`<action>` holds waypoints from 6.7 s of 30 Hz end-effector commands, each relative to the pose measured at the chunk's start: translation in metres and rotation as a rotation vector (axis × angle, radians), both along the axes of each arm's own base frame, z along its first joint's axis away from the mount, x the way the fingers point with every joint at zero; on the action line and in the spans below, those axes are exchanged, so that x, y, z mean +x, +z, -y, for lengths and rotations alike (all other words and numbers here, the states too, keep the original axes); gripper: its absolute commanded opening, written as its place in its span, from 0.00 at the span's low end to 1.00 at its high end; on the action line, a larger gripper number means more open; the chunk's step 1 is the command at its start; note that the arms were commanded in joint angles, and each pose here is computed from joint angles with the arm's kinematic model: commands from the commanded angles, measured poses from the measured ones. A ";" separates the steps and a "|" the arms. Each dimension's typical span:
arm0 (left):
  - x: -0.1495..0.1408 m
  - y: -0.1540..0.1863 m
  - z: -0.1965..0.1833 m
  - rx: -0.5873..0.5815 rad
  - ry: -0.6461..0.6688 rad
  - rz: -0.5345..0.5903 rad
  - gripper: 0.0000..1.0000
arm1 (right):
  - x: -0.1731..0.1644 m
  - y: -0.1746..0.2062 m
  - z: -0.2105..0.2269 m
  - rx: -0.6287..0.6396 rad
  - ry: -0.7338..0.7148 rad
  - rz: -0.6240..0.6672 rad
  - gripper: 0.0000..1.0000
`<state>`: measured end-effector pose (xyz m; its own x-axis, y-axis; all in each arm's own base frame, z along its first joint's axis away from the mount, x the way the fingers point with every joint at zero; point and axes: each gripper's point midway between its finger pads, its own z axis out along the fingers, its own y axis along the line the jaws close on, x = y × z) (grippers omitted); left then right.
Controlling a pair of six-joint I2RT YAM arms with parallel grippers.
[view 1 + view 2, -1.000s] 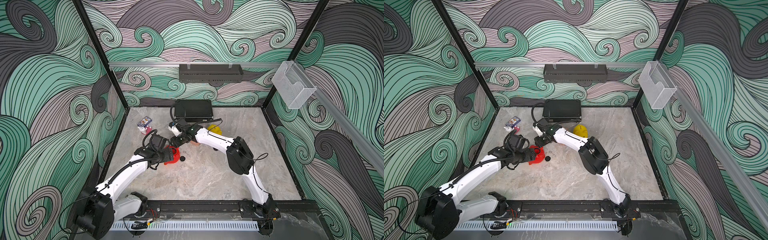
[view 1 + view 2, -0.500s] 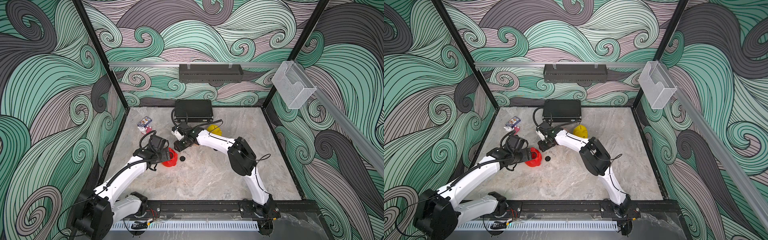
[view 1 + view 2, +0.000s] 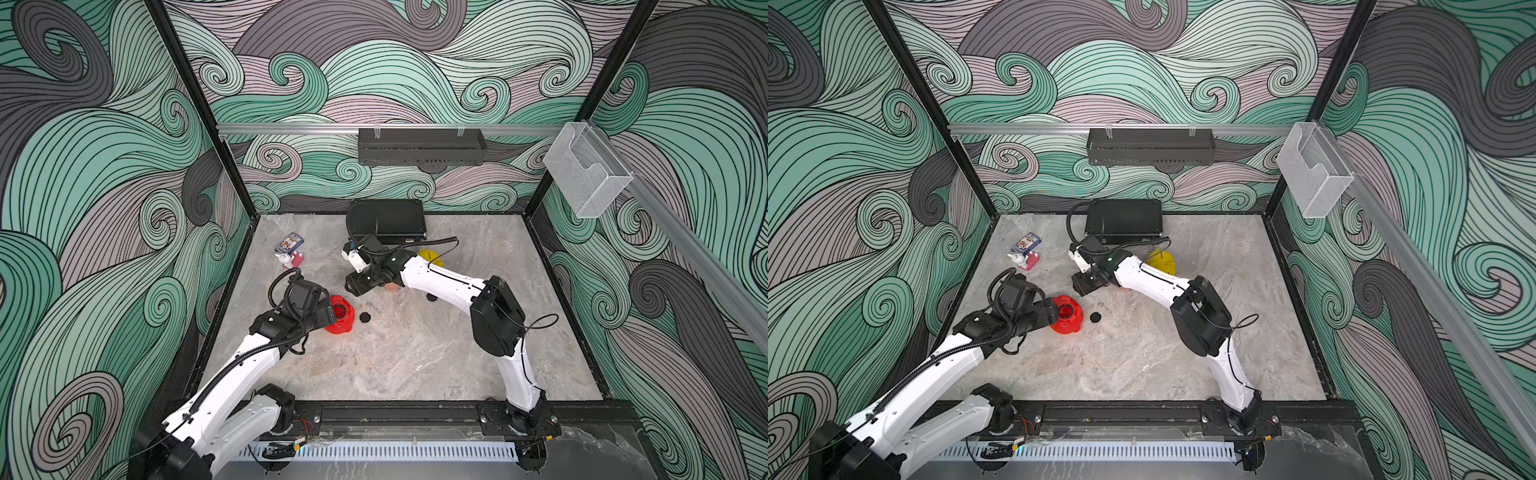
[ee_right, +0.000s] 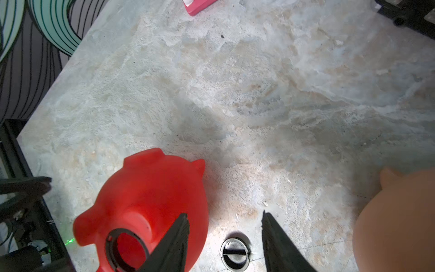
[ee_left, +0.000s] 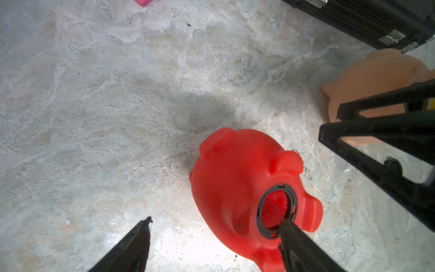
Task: Close piggy banks
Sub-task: Adjust the piggy bank at the center of the board, then move the knob to the center of the board.
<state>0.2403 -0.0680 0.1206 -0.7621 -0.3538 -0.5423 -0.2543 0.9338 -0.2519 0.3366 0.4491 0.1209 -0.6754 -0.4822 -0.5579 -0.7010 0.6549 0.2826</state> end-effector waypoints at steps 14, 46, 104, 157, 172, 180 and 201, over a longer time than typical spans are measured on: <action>0.007 -0.003 0.018 -0.225 0.017 0.049 0.90 | -0.010 -0.001 -0.056 0.105 0.106 -0.074 0.56; 0.040 -0.016 0.039 -0.306 -0.097 0.055 0.91 | -0.007 -0.002 -0.022 0.029 -0.031 -0.048 0.54; 0.008 0.028 0.003 -0.292 0.031 0.136 0.92 | -0.066 -0.057 0.044 -0.025 -0.095 -0.200 0.25; 0.007 0.020 0.004 -0.298 0.024 0.118 0.91 | -0.072 -0.122 0.094 -0.320 -0.252 -0.281 0.24; 0.008 0.021 0.002 -0.283 0.026 0.120 0.91 | -0.076 -0.125 0.134 -0.560 -0.149 -0.168 0.16; 0.009 0.022 0.001 -0.285 0.026 0.124 0.91 | -0.079 -0.131 0.140 -0.617 -0.117 -0.161 0.18; 0.008 0.021 -0.002 -0.283 0.037 0.130 0.91 | -0.081 -0.127 0.133 -0.625 -0.019 -0.139 0.00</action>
